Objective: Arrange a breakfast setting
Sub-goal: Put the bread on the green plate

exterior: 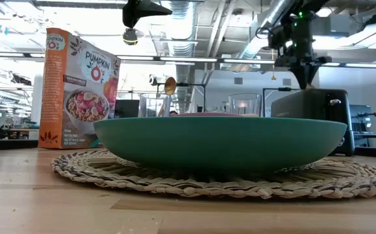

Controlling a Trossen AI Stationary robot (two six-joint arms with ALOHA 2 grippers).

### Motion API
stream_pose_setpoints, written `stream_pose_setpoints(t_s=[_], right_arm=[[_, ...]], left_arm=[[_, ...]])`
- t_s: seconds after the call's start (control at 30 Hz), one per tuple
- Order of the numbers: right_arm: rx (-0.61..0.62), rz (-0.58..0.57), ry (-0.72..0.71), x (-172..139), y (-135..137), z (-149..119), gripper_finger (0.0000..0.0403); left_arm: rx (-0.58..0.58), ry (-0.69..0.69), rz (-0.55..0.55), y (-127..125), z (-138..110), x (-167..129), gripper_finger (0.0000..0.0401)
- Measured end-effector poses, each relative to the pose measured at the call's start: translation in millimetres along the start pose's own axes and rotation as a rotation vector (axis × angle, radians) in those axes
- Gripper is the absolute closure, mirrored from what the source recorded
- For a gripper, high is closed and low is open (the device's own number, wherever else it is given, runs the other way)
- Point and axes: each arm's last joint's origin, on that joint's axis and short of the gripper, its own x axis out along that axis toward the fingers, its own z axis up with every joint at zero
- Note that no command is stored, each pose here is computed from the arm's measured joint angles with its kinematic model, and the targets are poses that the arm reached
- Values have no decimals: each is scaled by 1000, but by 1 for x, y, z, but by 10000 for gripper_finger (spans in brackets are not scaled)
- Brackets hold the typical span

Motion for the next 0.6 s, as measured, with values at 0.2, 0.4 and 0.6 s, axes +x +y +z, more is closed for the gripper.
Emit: stream_pose_setpoints(t_s=[0.2, 0.4, 0.6], right_arm=[[5, 4, -35, -34, -7, -2, 326], [2, 77, -156, -69, -7, -11, 327], [-30, 206, -232, -95, -1, -30, 329]], left_arm=[[-1, 0, 0, 0, 0, 0, 65], [1, 0, 0, 0, 0, 0, 65], [1, -1, 1, 0, 0, 0, 65]])
